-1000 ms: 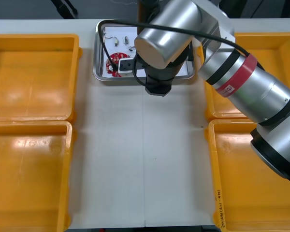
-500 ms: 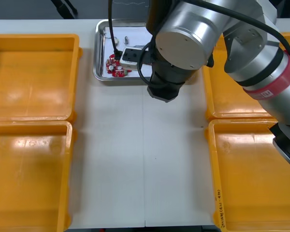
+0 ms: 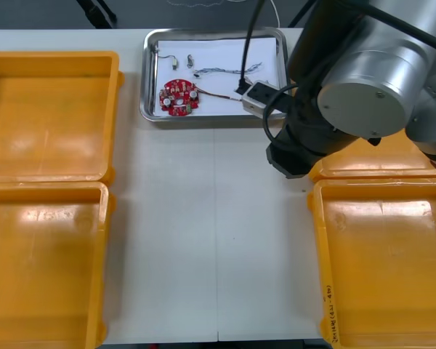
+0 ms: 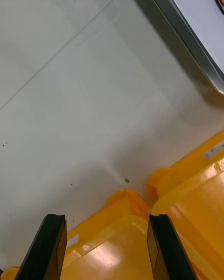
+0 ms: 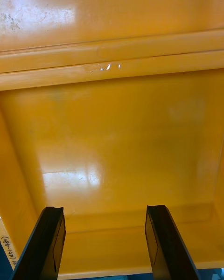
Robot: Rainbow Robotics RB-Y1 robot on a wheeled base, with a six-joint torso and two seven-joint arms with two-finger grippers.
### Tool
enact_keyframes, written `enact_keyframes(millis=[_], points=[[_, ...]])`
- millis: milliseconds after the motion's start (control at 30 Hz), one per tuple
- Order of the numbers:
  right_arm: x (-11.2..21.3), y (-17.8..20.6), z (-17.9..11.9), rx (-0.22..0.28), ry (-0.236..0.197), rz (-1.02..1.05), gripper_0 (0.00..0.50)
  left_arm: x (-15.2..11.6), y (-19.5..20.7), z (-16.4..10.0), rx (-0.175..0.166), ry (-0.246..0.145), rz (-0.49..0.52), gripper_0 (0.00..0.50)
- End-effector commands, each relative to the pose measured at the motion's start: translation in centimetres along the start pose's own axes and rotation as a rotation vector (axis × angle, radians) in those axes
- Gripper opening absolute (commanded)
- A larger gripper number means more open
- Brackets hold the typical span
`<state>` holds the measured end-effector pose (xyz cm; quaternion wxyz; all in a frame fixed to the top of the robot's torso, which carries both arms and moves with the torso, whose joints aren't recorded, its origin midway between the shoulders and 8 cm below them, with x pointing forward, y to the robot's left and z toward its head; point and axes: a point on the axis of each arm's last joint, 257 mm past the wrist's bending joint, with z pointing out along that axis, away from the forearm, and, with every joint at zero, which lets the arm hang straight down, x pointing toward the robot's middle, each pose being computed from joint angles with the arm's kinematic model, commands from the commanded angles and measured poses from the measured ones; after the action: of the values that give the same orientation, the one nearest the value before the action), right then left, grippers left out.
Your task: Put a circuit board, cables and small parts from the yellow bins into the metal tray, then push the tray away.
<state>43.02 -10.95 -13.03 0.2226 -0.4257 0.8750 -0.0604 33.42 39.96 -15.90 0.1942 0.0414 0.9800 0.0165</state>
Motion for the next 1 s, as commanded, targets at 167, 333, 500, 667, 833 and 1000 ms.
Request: enact_keyframes(millis=[167, 333, 500, 667, 833, 1000], points=[[5.2, -2.9, -1.2, 0.040, -0.005, 0.225, 0.500, 0.1, 1.2, -1.2, -0.048, 0.000, 0.096, 0.500], [8.9, -3.5, -1.3, 0.051, 0.021, 0.352, 0.500, 0.1, 1.2, -1.2, -0.048, 0.000, 0.096, 0.500], [12.4, -4.1, -1.1, 0.060, 0.058, 0.458, 0.500, 0.1, 1.2, -1.2, -0.048, 0.000, 0.096, 0.500], [15.2, -4.4, -0.7, 0.046, 0.086, 0.553, 0.500, 0.1, 1.2, -1.2, -0.048, 0.000, 0.096, 0.500], [17.6, -5.1, -0.6, 0.051, 0.102, 0.626, 0.500, 0.1, 1.2, -1.2, -0.048, 0.000, 0.096, 0.500], [20.4, -5.6, -0.3, 0.060, 0.130, 0.700, 0.500, 0.1, 1.2, -1.2, -0.048, 0.000, 0.096, 0.500]])
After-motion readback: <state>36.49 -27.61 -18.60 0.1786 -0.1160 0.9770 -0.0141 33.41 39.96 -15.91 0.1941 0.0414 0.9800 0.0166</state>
